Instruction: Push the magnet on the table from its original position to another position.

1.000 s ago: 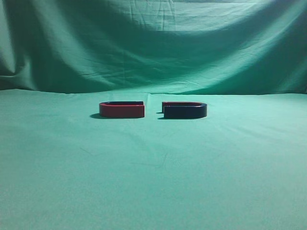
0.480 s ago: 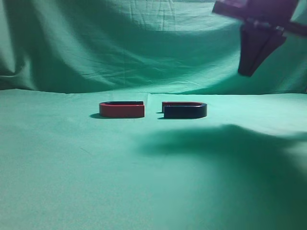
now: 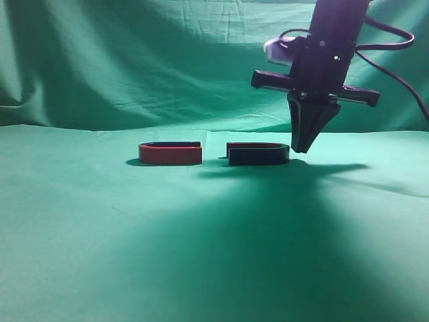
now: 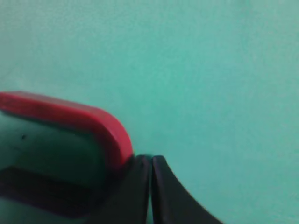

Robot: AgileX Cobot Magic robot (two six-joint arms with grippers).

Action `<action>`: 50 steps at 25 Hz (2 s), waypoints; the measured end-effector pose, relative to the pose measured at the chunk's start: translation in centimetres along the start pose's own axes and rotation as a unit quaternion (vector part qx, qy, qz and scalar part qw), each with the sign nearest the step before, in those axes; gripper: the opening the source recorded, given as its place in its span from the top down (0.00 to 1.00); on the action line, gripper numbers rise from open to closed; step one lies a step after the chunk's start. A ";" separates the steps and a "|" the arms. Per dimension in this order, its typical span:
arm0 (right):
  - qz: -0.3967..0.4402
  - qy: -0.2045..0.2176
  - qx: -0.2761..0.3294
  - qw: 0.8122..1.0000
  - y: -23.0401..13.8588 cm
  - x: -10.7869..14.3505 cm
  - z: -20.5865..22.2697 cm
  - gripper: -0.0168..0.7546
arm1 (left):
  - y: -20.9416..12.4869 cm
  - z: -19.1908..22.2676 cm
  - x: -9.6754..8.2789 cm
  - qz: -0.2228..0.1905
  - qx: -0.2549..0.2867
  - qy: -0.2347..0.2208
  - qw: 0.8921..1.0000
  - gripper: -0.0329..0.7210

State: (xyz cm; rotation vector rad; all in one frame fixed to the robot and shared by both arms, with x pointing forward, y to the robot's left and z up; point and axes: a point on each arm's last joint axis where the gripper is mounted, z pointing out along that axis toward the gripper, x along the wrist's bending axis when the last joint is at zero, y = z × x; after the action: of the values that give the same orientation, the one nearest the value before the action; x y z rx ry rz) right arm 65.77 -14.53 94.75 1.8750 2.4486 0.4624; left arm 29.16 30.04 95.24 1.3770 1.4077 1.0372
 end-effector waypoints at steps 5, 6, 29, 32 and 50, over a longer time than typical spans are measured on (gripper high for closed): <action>0.004 -0.012 0.012 1.000 0.7 -0.3 1.2 0.98 | 0.0 0.0 0.0 0.000 0.000 0.000 1.000 0.46; 0.005 -0.012 0.011 1.000 0.8 -0.3 1.2 0.98 | 0.0 0.0 0.0 0.000 0.000 0.000 1.000 0.46; -0.030 -0.001 0.009 1.000 1.8 4.1 -0.2 0.98 | 0.0 0.0 0.0 0.000 0.000 0.000 1.000 0.46; -0.037 0.003 0.026 0.999 2.2 4.8 -3.6 0.98 | 0.0 0.0 0.0 0.000 0.000 0.000 1.000 0.46; -0.026 0.007 -0.106 0.994 -7.8 5.4 -23.8 0.98 | 0.0 0.0 0.0 0.000 0.000 0.000 1.000 0.46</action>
State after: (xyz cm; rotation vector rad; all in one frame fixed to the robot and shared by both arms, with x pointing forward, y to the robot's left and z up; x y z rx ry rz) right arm 52.24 -16.45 116.43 1.7273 2.3435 0.7044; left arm 29.16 30.04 95.24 1.3770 1.4077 1.0372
